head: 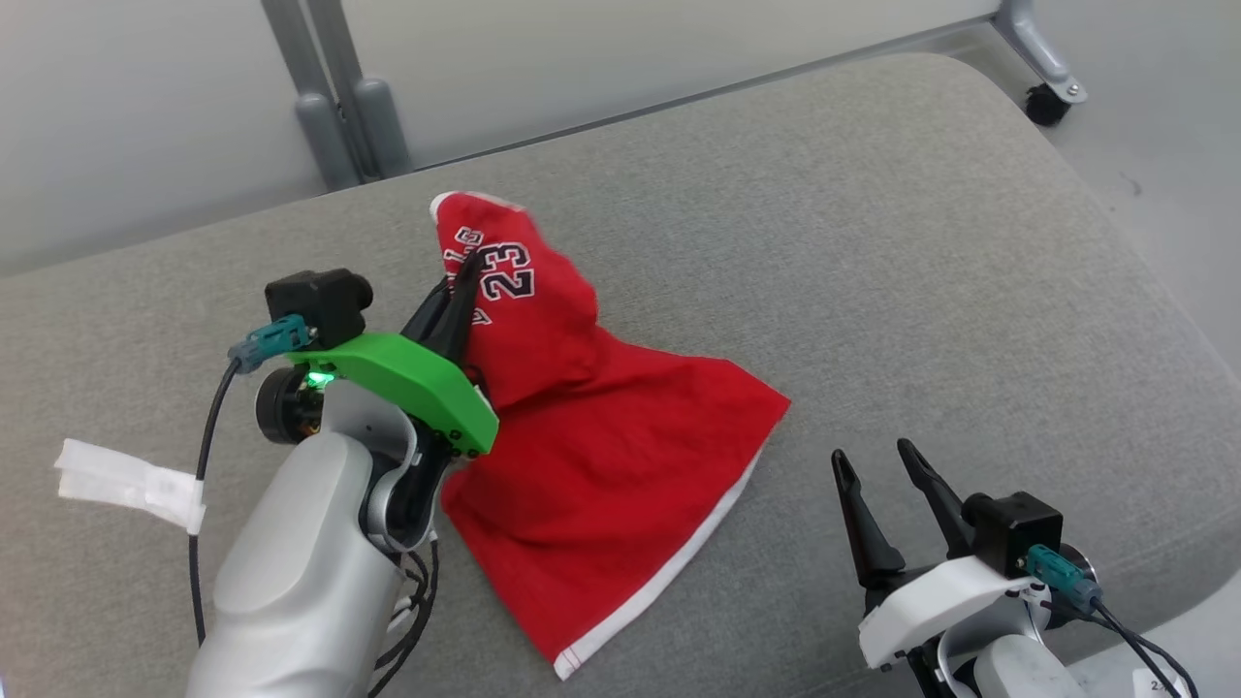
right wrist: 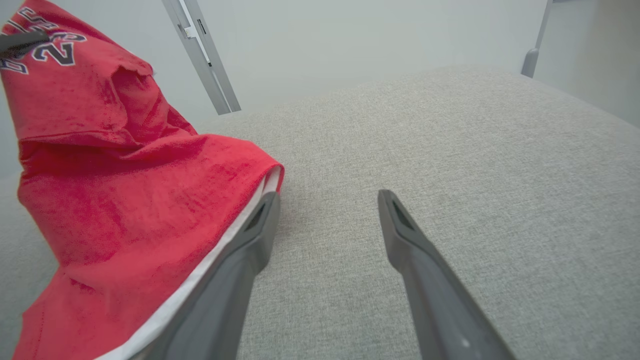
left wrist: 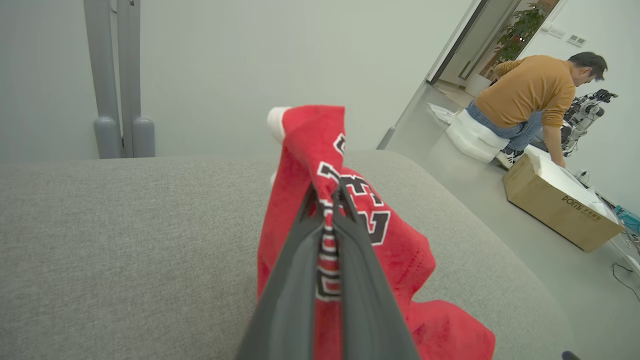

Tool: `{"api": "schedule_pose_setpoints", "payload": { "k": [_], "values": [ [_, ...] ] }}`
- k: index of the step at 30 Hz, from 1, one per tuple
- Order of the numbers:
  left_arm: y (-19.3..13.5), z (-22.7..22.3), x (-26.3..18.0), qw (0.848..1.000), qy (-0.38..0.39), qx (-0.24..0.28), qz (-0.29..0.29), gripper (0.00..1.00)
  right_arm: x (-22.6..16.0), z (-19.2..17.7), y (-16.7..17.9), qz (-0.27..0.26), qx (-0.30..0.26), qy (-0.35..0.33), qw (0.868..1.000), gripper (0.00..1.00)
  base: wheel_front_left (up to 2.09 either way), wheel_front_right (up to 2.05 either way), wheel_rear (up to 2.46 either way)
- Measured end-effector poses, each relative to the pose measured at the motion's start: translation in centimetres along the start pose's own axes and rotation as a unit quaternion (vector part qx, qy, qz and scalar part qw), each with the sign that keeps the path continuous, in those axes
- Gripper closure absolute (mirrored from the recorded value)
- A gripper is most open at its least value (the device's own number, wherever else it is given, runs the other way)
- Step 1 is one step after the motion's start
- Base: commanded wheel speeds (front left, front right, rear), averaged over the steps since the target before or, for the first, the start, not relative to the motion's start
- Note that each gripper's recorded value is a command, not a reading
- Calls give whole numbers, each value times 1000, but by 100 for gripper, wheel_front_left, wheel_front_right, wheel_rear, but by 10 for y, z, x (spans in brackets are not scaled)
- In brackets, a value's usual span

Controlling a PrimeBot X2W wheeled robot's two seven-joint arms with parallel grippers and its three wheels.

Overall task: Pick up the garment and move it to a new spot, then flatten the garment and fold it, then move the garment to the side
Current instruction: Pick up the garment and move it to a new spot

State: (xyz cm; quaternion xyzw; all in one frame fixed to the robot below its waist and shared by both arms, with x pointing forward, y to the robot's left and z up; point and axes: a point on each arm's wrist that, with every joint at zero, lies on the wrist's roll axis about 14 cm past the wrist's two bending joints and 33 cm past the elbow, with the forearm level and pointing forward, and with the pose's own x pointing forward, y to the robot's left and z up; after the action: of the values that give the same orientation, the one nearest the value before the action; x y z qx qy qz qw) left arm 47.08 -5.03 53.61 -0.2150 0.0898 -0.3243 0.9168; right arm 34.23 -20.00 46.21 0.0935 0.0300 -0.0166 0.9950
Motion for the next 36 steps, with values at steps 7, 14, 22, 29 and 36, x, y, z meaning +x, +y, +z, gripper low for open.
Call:
{"api": "schedule_pose_setpoints", "payload": {
  "k": [7, 14, 22, 29, 36],
  "values": [
    [40, -49, 10, 998, 31, 6, 47, 0, -13, -6, -28, -47, 0, 11, 999, 0, 0, 0, 0],
    [34, -32, 6, 998, -15, 61, 23, 0, -15, -10, -36, -59, -9, 17, 998, 0, 0, 0, 0],
    [46, -13, -64, 990, -79, 90, 68, 0, -2, 8, -18, -22, -42, -11, 999, 0, 0, 0, 0],
    [74, -27, -145, 977, -78, 118, 157, 0, 10, 28, 8, 24, -80, -43, 996, 0, 0, 0, 0],
    [98, -44, -215, 960, -72, 102, 252, 0, 11, 33, 20, 45, -89, -53, 994, 0, 0, 0, 0]
  ]
}}
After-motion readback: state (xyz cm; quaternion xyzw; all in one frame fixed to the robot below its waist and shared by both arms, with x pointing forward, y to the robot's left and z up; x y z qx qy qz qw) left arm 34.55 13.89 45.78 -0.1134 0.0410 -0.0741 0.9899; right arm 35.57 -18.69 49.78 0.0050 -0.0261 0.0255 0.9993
